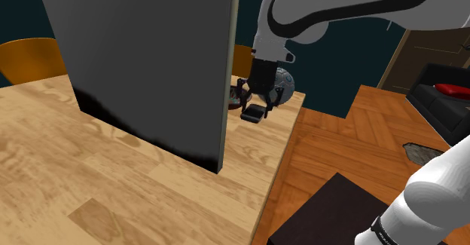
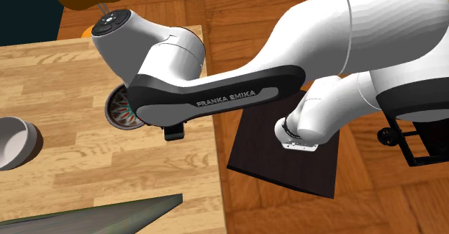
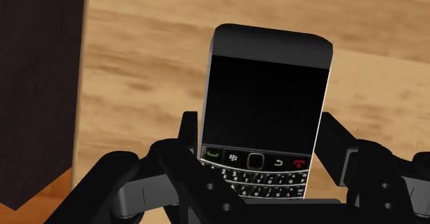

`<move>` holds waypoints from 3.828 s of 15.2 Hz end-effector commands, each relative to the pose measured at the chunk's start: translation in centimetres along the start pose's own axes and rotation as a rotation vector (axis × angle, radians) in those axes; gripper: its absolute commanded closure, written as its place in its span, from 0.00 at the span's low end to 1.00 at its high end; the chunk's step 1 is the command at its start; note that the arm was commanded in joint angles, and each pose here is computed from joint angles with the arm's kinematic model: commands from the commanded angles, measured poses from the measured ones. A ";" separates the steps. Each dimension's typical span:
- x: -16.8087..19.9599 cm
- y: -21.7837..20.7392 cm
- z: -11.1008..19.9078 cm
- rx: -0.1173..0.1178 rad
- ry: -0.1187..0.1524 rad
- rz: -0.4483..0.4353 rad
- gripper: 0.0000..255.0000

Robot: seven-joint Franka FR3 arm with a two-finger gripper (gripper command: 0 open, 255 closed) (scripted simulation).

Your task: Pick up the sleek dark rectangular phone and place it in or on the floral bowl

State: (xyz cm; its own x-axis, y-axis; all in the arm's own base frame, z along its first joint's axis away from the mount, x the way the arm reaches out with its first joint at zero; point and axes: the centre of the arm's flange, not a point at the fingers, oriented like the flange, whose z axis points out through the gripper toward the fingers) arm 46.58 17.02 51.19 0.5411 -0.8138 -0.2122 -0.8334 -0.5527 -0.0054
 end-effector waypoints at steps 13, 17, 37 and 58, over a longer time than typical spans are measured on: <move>-1.7 0.0 -7.3 0.000 0.000 0.000 1.00; -0.2 -2.0 -8.4 0.000 0.000 0.000 1.00; 9.0 -12.0 -5.5 0.000 0.000 0.000 1.00; 9.5 -12.0 -7.2 0.000 0.000 0.000 0.00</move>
State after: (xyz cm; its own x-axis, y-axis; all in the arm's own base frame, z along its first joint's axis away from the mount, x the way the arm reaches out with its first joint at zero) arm 62.45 14.70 55.02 0.5413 -0.8137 -0.2120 -0.8333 -0.5528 -0.0062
